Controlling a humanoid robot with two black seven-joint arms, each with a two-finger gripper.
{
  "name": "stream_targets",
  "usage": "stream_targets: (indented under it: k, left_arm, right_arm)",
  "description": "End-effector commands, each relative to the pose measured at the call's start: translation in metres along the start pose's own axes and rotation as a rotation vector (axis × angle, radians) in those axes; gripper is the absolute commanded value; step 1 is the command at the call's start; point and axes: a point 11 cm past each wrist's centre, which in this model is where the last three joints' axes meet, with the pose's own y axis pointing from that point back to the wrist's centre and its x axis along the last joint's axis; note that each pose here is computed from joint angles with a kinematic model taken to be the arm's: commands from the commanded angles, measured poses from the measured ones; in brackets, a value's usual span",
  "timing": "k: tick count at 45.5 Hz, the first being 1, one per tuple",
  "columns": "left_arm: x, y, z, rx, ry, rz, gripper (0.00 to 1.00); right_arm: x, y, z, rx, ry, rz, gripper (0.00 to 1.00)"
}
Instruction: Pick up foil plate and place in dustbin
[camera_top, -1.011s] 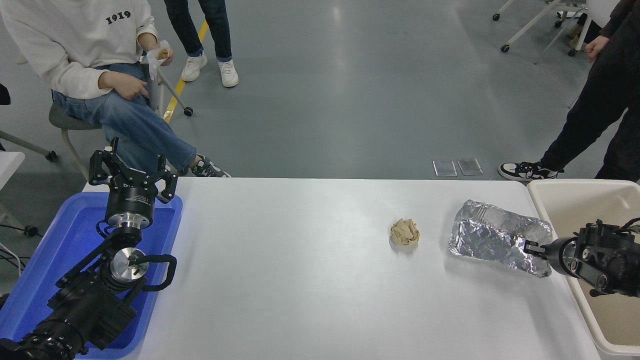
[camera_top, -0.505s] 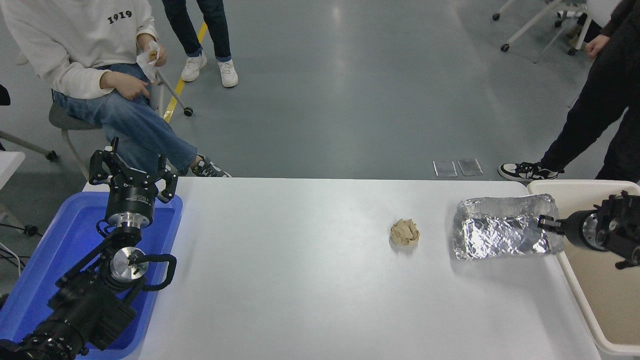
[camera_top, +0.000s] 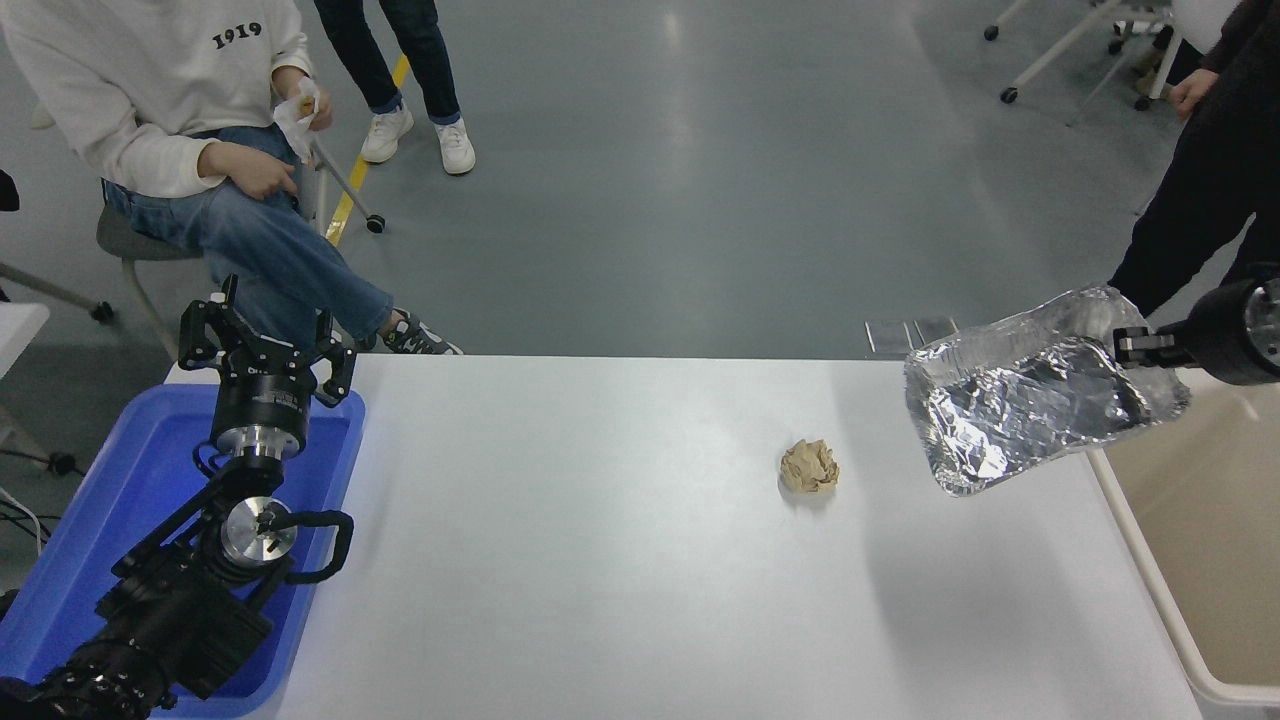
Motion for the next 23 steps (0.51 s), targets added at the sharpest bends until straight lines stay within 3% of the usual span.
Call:
stream_targets:
  k: [1,23]
  left_arm:
    - [0.000,0.000,0.000,0.001,0.000,0.000,0.99]
    - [0.000,0.000,0.001,0.000,-0.002,0.000,0.99]
  right_arm:
    - [0.030,0.056,-0.009,-0.025,0.059,0.003,0.00]
    - [0.055,0.094,-0.012,-0.054,0.082,0.023,0.00]
